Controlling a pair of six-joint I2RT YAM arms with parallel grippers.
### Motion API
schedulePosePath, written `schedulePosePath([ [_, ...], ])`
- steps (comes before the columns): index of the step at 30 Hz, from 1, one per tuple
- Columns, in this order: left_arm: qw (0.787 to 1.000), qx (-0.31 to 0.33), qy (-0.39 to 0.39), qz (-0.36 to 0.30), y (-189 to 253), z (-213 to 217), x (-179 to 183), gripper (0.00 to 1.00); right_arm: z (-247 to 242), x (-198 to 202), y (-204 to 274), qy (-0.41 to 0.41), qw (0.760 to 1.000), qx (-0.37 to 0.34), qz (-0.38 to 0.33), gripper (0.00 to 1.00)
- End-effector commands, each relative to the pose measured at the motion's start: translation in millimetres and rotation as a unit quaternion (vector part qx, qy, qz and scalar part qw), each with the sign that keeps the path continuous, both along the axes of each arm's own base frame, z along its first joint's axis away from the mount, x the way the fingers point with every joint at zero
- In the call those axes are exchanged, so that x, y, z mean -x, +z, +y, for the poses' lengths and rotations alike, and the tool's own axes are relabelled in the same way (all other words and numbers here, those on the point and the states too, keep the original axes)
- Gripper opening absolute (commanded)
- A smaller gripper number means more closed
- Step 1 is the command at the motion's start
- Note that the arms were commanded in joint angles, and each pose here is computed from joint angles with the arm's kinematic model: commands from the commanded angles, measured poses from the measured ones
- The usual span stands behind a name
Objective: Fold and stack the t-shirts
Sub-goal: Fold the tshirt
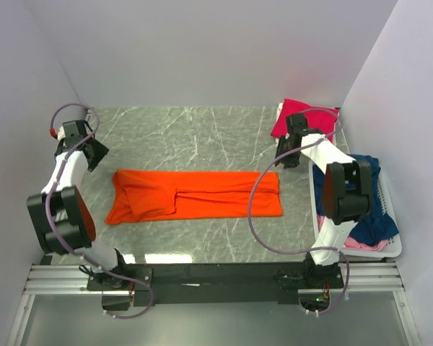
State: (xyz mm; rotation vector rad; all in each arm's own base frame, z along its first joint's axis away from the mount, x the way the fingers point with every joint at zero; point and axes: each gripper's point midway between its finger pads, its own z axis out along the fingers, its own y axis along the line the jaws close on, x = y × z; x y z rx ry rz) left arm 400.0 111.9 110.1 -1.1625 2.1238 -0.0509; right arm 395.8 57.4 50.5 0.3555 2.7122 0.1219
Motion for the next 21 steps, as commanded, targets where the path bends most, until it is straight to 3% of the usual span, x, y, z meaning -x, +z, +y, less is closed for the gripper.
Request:
schedulePosePath([
  [1,0.999,-0.009,-0.010,-0.034,42,-22,10,0.56,4,-19,66,0.017,0.996,0.007,-0.083,0.45],
  [5,0.997,0.034,-0.055,-0.042,40,-87,25,0.56,43,-14,78,0.078,0.992,-0.028,-0.093,0.45],
  [10,0.988,0.113,-0.108,-0.015,5,-164,52,0.56,86,4,61,0.136,0.985,-0.082,-0.060,0.44],
  [14,0.981,0.159,-0.114,0.000,-13,-190,63,0.56,116,22,41,0.172,0.977,-0.120,-0.025,0.44],
  [21,0.980,0.162,-0.100,0.051,-47,-189,89,0.56,132,42,3,0.170,0.973,-0.149,0.035,0.42],
])
